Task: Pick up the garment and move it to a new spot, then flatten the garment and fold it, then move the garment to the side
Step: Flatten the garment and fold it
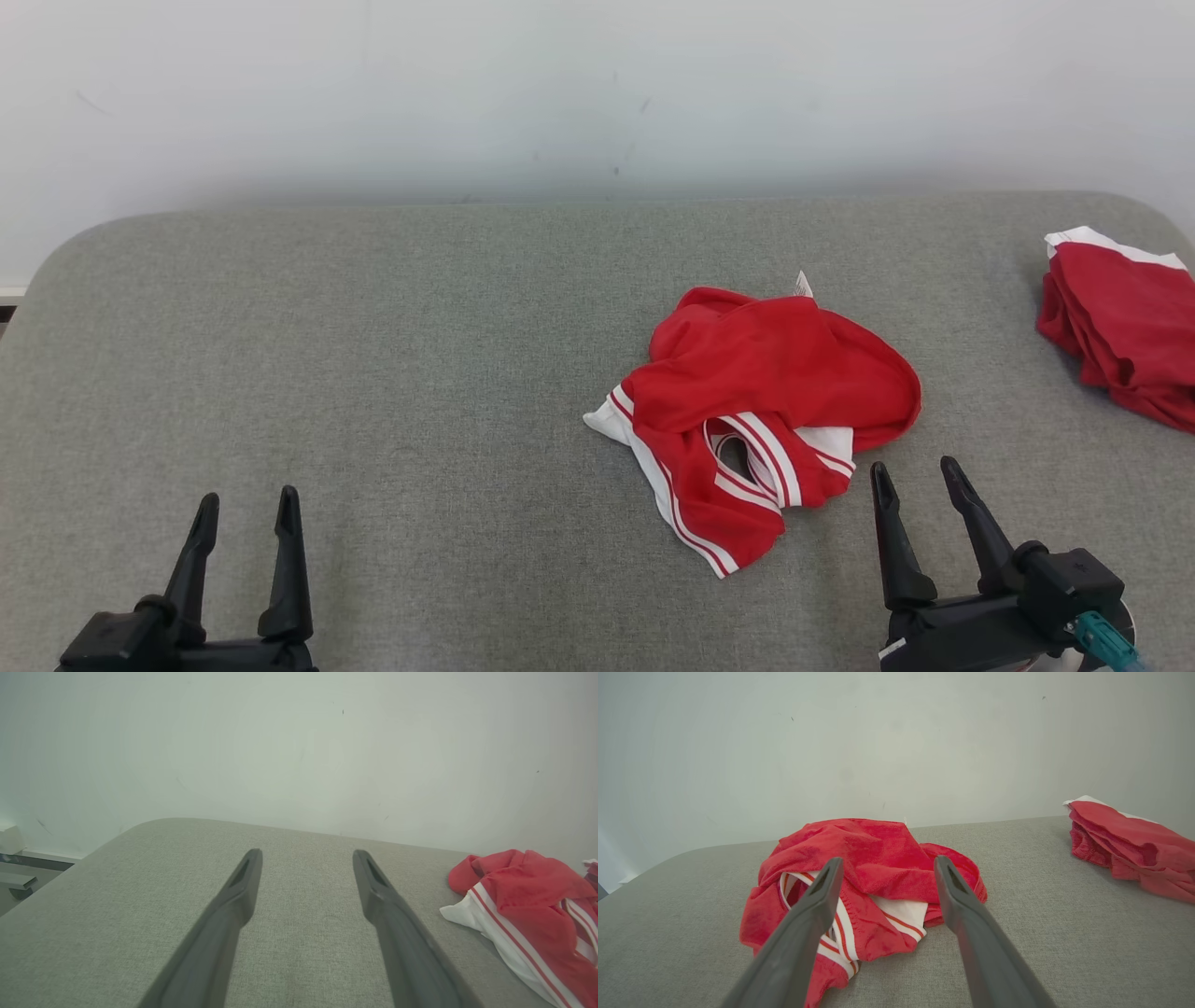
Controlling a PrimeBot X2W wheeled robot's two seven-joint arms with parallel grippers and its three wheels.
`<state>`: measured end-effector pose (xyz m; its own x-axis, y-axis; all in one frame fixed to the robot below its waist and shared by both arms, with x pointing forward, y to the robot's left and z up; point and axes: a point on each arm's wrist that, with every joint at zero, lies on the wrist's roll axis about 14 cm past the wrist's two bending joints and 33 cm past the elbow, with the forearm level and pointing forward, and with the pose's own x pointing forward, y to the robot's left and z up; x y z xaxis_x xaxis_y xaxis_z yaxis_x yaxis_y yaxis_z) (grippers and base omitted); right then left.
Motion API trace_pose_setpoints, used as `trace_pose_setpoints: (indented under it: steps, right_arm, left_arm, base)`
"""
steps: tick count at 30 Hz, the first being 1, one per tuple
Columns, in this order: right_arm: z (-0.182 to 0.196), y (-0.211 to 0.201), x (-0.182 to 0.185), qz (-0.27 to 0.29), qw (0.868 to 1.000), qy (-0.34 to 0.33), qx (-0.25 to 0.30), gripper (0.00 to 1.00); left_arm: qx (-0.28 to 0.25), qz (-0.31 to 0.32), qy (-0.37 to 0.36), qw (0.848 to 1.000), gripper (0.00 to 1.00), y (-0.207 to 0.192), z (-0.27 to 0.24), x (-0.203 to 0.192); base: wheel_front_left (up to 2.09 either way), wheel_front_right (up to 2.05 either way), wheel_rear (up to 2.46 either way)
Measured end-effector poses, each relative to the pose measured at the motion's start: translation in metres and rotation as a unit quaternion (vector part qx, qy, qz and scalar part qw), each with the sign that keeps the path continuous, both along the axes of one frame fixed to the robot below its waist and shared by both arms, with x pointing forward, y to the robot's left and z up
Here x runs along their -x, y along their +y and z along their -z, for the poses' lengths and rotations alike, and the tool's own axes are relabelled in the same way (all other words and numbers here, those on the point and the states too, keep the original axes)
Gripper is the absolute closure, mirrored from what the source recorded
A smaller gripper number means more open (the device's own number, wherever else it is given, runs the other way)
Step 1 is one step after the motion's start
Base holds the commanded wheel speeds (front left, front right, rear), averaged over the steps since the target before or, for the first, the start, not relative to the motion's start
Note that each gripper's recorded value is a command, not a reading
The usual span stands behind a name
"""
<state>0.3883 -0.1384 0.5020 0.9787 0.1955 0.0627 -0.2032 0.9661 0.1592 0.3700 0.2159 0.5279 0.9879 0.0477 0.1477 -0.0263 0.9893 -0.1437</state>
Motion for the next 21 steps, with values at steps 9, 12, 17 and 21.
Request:
trace_pose_setpoints:
  steps: [9,12,17,21]
  right_arm:
    - [0.0,0.0,0.001,0.0,1.0,0.0,0.0,0.0]
    - [0.0,0.0,0.001,0.0,1.0,0.001,0.0,0.0]
    - [0.0,0.0,0.001,0.001,1.0,0.001,0.0,0.0]
    - [0.002,0.0,0.001,0.001,1.0,0.004,0.0,0.0]
  left_arm:
    - [-0.004,-0.001,0.001,1.0,0.0,0.0,0.001,0.001]
    - [-0.003,0.001,0.001,1.0,0.0,-0.001,0.002,0.001]
    - [-0.002,0.005,0.003,1.0,0.0,-0.005,0.003,0.001]
    - [-0.002,0.041,0.007,0.999,0.0,-0.028,0.006,-0.003]
  base:
    - [0.0,0.0,0.0]
    - [0.0,0.0,0.0]
    - [0.0,0.0,0.0]
    - [0.0,0.0,0.0]
